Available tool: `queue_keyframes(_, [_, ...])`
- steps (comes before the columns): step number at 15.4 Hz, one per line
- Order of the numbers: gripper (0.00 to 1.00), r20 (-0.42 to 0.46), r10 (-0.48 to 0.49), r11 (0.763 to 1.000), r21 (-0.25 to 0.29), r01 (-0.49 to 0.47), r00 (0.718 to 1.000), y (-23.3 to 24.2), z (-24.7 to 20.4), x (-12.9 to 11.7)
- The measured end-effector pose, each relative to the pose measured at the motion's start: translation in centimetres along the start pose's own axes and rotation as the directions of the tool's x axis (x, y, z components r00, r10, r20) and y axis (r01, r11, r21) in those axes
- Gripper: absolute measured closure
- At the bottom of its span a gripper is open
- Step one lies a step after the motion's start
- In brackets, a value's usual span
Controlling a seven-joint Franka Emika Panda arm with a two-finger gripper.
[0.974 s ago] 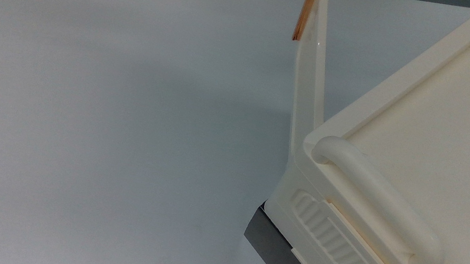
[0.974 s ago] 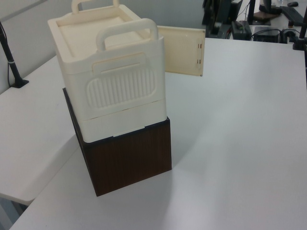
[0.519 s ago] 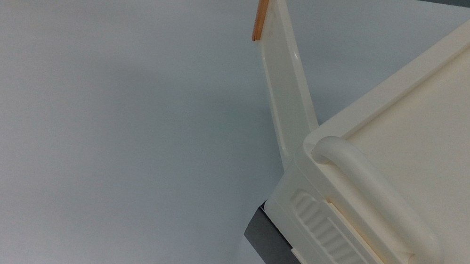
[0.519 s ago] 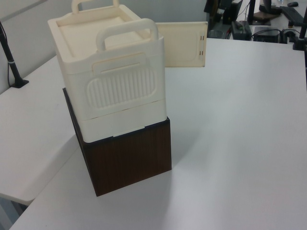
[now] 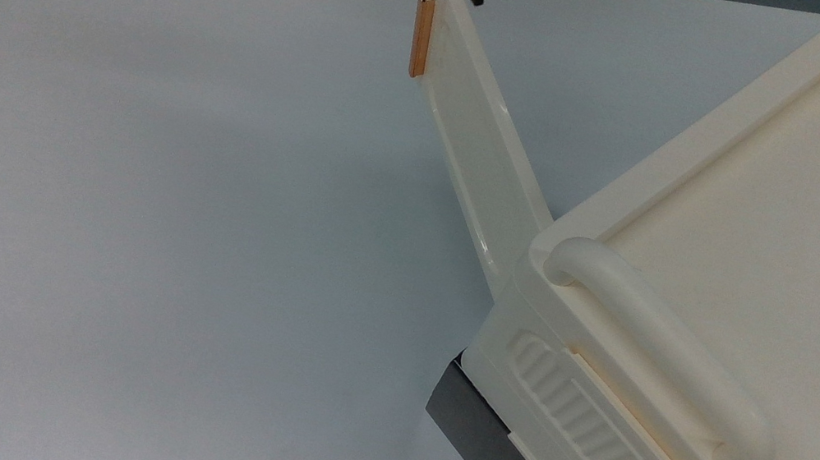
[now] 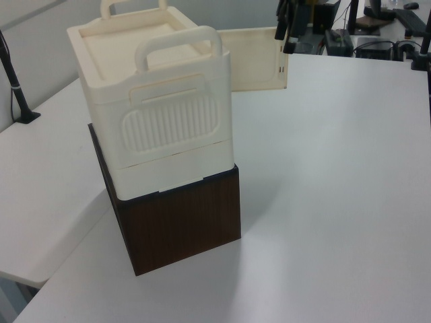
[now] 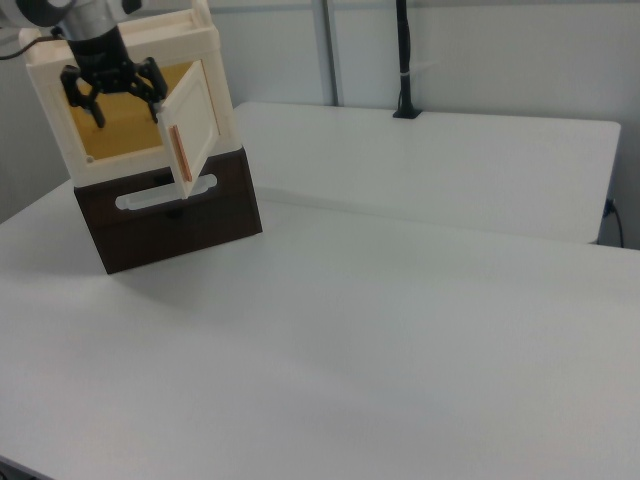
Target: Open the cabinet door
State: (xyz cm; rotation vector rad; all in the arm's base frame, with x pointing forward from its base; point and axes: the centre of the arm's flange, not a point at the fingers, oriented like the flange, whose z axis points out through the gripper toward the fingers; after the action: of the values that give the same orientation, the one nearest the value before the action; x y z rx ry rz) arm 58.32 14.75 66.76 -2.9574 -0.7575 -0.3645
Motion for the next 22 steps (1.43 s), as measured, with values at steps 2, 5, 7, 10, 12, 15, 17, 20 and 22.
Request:
queue_keyframes(2, [0.00, -0.008, 0.048, 0.999, -0.017, -0.048, 0.999, 3.0, 0.0, -0.6])
queue_keyframes(5, [0.00, -0.009, 0.069, 0.997, -0.023, -0.069, 0.998, 4.2, -0.2, -1.0])
queue_keyframes(7, [0.00, 0.001, 0.083, 0.996, -0.025, -0.083, 0.997, 4.2, 0.2, -1.1])
queue_keyframes(10, [0.00, 0.083, 0.162, 0.985, -0.077, -0.156, 0.983, 5.1, 1.7, -2.1])
queue_keyframes(12, [0.00, 0.137, 0.226, 0.972, -0.099, -0.214, 0.964, 6.7, 2.6, -3.4])
queue_keyframes(15, [0.00, 0.167, 0.326, 0.944, -0.120, -0.309, 0.931, 10.4, 3.1, -5.5])
queue_keyframes(17, [0.00, 0.178, 0.360, 0.930, -0.151, -0.336, 0.916, 12.1, 3.1, -6.4])
queue_keyframes(20, [0.00, 0.196, 0.375, 0.924, -0.160, -0.348, 0.906, 12.5, 3.3, -6.9])
queue_keyframes(22, [0.00, 0.194, 0.391, 0.917, -0.163, -0.364, 0.900, 12.5, 3.3, -6.9])
